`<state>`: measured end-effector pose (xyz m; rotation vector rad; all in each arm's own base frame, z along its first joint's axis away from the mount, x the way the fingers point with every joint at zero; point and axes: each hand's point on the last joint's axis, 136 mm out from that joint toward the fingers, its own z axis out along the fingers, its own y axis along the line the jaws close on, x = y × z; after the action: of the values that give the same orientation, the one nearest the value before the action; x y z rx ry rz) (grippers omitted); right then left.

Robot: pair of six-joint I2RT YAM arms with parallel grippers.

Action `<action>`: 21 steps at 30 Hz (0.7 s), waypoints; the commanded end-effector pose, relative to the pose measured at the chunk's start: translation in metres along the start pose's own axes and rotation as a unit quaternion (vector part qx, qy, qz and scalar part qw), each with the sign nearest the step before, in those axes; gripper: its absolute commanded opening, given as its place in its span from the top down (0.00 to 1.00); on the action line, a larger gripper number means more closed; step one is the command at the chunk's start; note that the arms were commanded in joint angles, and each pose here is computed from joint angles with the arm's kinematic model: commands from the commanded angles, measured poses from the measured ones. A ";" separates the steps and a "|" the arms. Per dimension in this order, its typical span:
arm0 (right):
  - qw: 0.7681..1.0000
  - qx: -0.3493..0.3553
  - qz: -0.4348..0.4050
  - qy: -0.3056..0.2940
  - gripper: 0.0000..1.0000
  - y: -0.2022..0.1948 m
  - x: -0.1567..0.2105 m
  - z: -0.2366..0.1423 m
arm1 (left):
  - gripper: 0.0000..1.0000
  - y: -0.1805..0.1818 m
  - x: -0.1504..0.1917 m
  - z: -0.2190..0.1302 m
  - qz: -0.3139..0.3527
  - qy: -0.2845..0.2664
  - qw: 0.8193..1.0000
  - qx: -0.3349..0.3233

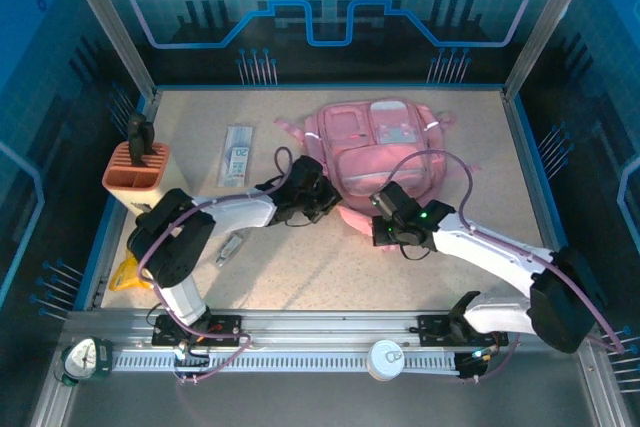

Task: Pack the student bag

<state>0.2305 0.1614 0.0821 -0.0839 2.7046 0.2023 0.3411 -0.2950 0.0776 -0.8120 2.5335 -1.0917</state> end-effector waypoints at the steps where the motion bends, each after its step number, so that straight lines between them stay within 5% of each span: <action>1: 0.996 0.070 0.021 0.045 1.00 -0.049 0.028 -0.003 | 1.00 0.024 -0.047 -0.034 0.023 -0.062 0.997 -0.047; 6: 0.997 0.056 0.014 0.041 1.00 -0.050 0.020 -0.007 | 1.00 0.024 -0.075 -0.053 0.045 -0.081 0.994 -0.062; 14: 0.995 -0.070 -0.062 0.034 1.00 0.040 0.002 -0.005 | 1.00 -0.001 -0.119 -0.057 0.091 -0.088 0.989 -0.074; 21: 0.994 -0.094 -0.048 0.038 1.00 0.062 -0.004 0.009 | 0.79 -0.005 -0.116 -0.065 0.095 -0.056 0.992 -0.062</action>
<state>0.2388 0.2153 0.0843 -0.2724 2.7171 0.3807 0.4074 -0.1902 0.1043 -0.7036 2.5877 -0.7729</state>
